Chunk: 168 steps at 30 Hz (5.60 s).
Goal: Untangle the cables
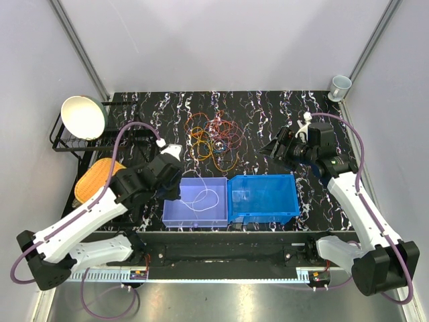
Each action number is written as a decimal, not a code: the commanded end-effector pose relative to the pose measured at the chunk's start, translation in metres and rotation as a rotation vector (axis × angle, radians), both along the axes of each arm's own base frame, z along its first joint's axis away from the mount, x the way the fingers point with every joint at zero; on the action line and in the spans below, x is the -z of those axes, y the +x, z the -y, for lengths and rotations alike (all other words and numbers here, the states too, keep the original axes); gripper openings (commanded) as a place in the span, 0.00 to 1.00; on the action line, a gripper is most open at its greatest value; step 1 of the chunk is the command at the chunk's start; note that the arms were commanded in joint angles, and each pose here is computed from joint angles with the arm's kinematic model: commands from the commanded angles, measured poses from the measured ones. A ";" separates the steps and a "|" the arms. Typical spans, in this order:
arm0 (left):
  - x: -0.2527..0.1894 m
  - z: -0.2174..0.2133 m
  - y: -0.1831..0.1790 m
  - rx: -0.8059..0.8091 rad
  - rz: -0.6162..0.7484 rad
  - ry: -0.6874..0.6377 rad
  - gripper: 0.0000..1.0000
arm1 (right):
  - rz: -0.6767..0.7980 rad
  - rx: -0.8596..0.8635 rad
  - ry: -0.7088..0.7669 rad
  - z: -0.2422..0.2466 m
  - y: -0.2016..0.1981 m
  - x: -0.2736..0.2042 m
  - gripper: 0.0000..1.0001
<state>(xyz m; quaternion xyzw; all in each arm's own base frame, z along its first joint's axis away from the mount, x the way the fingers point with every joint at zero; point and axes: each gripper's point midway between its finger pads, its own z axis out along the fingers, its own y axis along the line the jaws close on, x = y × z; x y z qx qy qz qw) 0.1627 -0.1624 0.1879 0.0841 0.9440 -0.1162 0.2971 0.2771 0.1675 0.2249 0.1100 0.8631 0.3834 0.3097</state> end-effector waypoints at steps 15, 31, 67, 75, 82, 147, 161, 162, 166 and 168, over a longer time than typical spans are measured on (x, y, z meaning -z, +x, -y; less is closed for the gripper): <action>-0.044 0.011 0.055 -0.110 0.163 0.059 0.99 | 0.063 -0.032 0.024 -0.003 -0.011 -0.010 0.88; -0.012 0.072 0.177 -0.208 0.146 0.093 0.83 | 0.014 -0.087 -0.001 -0.003 -0.028 0.008 0.92; 0.112 0.082 0.303 -0.191 -0.016 -0.093 0.00 | -0.104 0.075 -0.086 -0.010 0.019 0.038 0.87; -0.019 0.091 0.301 -0.138 0.165 -0.194 0.00 | -0.025 0.050 -0.065 -0.013 0.010 0.008 0.87; -0.193 0.105 0.278 0.010 0.432 -0.283 0.00 | 0.118 0.004 -0.041 -0.015 0.009 -0.046 0.88; -0.359 0.135 0.028 1.031 0.726 -0.899 0.00 | 0.975 -0.507 0.170 -0.055 -0.065 -0.278 0.79; -0.356 0.140 0.035 1.016 0.708 -0.923 0.00 | 0.890 -0.608 0.210 -0.080 -0.044 -0.248 0.70; -0.355 0.140 0.035 1.015 0.706 -0.922 0.00 | 0.888 -0.612 0.211 -0.082 -0.044 -0.246 0.69; -0.351 0.141 0.039 0.999 0.710 -0.915 0.00 | 0.859 -0.620 0.213 -0.091 -0.039 -0.236 0.58; -0.350 0.141 0.040 0.995 0.713 -0.910 0.00 | 0.862 -0.619 0.210 -0.092 -0.039 -0.235 0.47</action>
